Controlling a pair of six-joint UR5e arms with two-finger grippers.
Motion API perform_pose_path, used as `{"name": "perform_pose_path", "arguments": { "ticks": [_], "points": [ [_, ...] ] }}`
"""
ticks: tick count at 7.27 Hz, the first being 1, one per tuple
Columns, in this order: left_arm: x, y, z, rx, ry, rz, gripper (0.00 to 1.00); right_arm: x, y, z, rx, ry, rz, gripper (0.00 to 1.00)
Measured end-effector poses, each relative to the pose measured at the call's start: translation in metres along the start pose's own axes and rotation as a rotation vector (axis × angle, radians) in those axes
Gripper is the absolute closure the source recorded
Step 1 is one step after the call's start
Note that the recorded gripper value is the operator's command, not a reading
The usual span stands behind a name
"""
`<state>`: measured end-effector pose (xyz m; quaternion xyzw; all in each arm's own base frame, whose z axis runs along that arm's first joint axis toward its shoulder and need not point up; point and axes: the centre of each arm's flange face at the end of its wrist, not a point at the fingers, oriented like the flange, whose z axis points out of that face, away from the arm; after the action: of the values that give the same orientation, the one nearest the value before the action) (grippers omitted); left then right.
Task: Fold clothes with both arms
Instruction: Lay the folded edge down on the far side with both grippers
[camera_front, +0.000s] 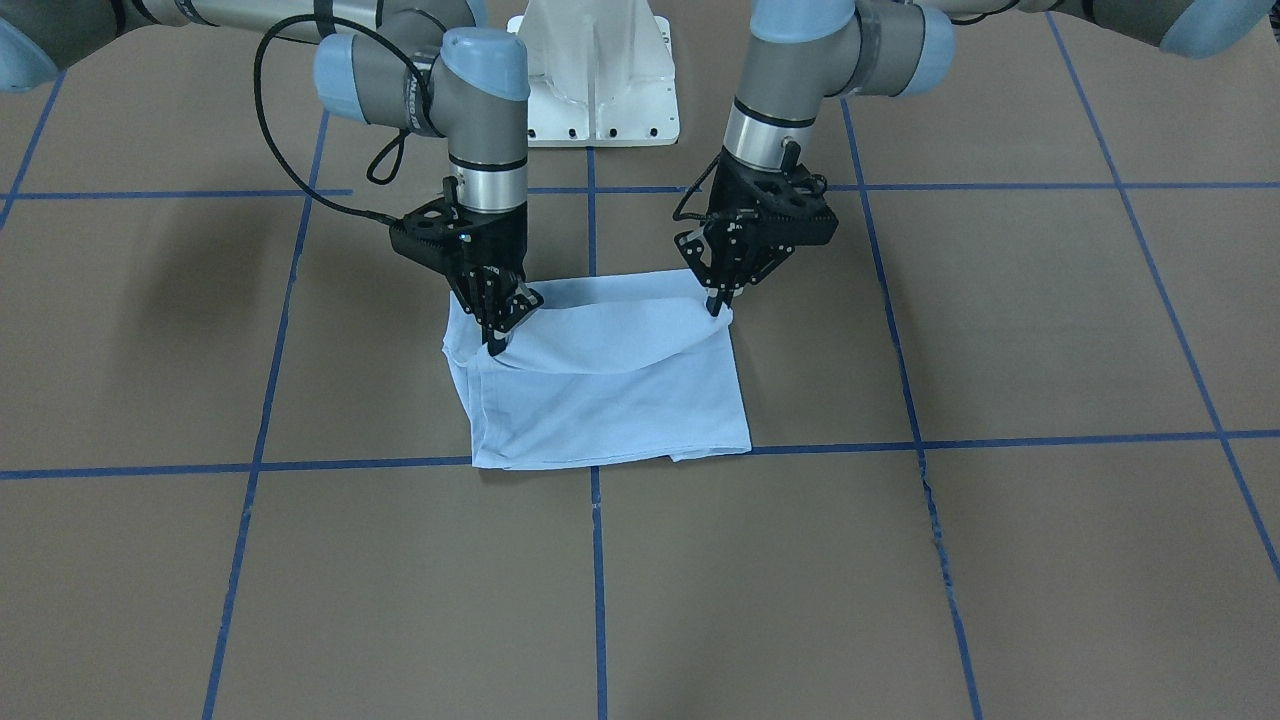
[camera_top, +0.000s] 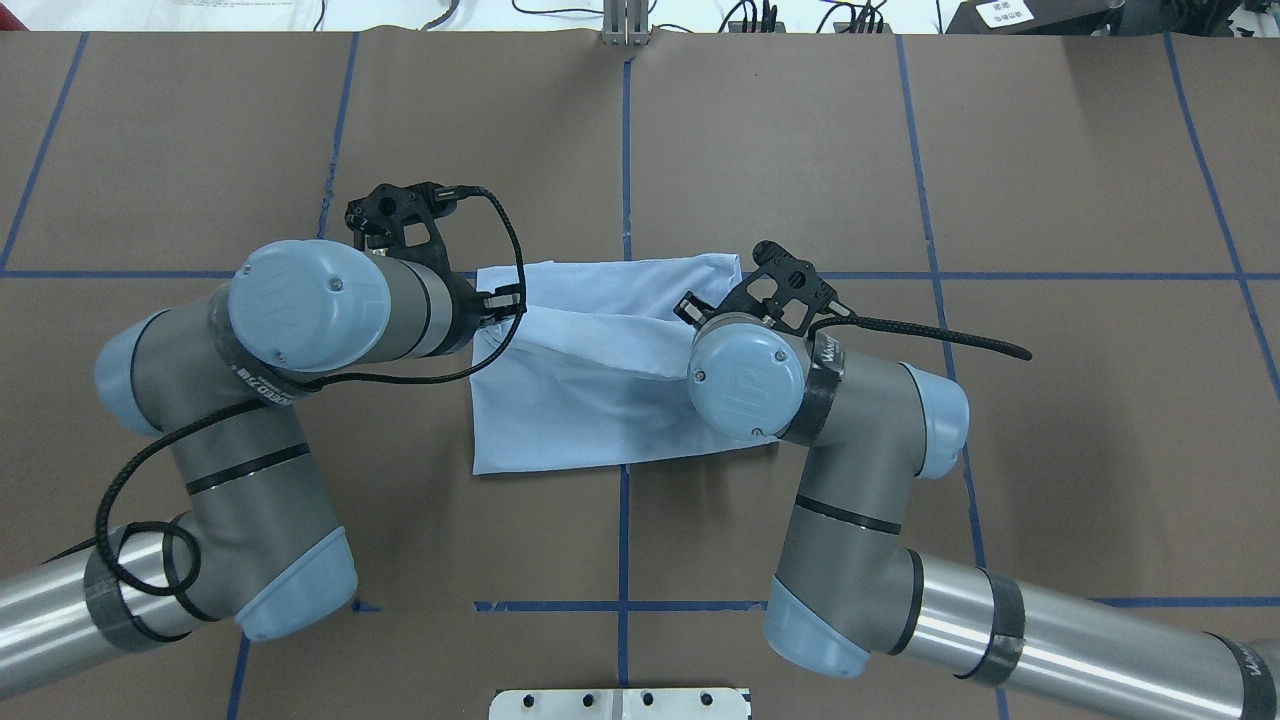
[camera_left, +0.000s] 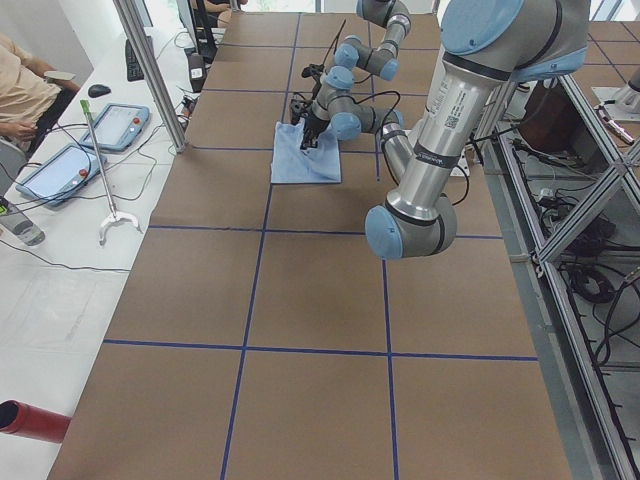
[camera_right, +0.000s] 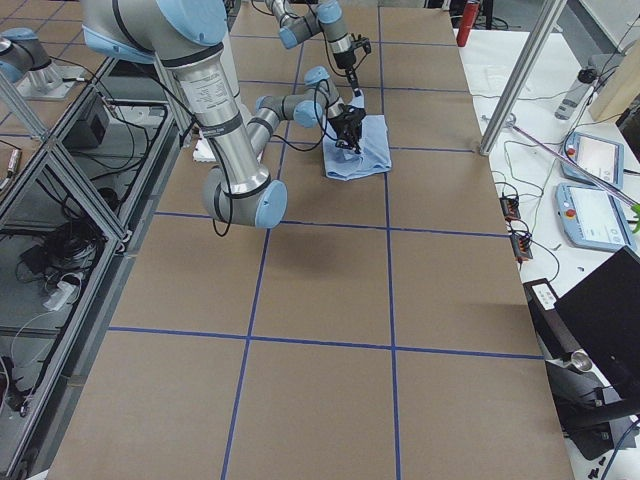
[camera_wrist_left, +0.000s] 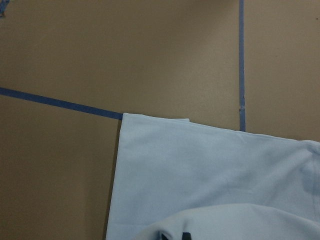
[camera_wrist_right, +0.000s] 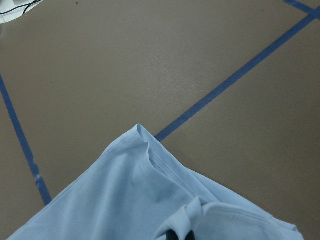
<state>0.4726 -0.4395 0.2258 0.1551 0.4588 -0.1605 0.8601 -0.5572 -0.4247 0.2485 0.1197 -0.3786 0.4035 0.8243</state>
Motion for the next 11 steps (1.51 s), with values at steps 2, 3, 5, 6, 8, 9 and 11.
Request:
{"name": "perform_pose_path", "arguments": {
  "ticks": [2, 3, 5, 6, 8, 9, 11],
  "points": [
    [-0.007, -0.016, 0.033, 0.018, -0.022, 0.017, 1.00, -0.017, -0.007, 0.028, 0.003, 0.005, -0.007, 1.00],
    [-0.009, -0.018, 0.043, 0.019, -0.036, 0.023, 1.00, -0.022, -0.009, 0.038, 0.006, 0.005, -0.009, 1.00],
    [-0.017, -0.019, 0.065, 0.016, -0.058, 0.027, 0.79, -0.026, -0.014, 0.046, 0.006, 0.004, -0.025, 0.35],
    [-0.020, -0.019, 0.073, 0.017, -0.057, 0.028, 0.01, -0.025, -0.015, 0.049, 0.007, 0.008, -0.055, 0.00],
    [-0.024, -0.019, 0.075, 0.019, -0.042, 0.084, 0.00, -0.025, -0.017, 0.051, 0.009, 0.010, -0.190, 0.00],
    [-0.024, -0.020, 0.069, 0.021, -0.022, 0.117, 0.00, -0.028, -0.019, 0.045, 0.003, -0.003, -0.266, 0.00],
    [-0.026, -0.020, 0.062, 0.024, -0.004, 0.137, 0.00, -0.030, -0.008, 0.022, -0.042, -0.042, -0.407, 0.00]
  ]
}}
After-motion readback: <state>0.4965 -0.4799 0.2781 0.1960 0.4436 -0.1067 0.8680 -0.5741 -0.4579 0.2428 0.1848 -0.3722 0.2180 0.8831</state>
